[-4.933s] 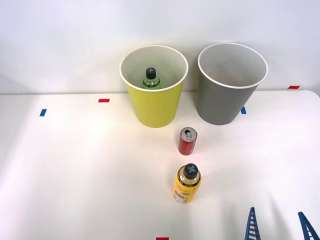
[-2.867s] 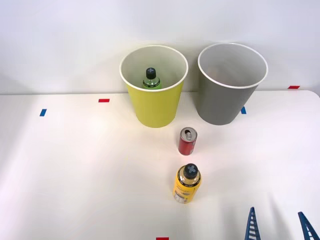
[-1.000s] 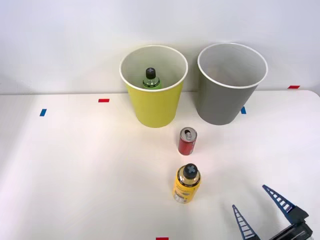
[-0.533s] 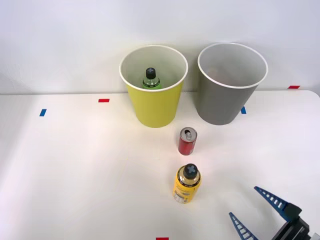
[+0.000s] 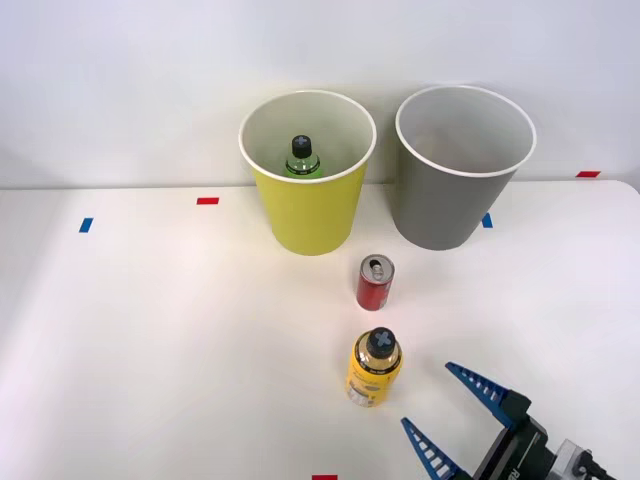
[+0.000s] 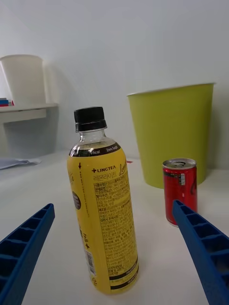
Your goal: Put cans in the gray bin, plastic bottles in the light green bin
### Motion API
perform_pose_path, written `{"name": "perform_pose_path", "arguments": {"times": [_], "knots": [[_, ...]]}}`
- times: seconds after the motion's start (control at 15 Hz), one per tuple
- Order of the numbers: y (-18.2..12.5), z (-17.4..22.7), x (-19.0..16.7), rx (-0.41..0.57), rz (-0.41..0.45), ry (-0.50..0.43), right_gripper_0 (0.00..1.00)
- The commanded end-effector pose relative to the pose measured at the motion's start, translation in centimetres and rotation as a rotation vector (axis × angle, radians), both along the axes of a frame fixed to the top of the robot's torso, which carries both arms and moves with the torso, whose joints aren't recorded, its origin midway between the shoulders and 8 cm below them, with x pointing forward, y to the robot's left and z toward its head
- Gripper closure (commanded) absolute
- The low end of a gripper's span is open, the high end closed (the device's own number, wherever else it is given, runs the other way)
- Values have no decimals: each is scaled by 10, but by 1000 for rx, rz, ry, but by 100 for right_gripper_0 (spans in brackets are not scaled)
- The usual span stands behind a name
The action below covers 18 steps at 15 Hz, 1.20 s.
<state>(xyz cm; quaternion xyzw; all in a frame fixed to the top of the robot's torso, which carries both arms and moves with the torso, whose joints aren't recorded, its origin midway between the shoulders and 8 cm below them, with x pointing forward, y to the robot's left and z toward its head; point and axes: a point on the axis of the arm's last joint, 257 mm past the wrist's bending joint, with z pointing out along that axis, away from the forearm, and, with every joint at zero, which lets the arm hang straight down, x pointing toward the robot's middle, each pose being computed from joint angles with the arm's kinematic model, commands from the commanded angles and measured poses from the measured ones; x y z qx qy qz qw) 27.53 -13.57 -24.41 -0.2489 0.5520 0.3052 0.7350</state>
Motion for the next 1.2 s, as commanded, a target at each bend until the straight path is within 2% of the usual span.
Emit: {"name": "perform_pose_path", "arguments": {"times": [0.07, 0.53, 1.2], "knots": [[13, 2, 5, -40, 37, -35, 15], [39, 4, 21, -86, 83, -69, 12], [73, -2, 59, -142, 34, -60, 12]]}}
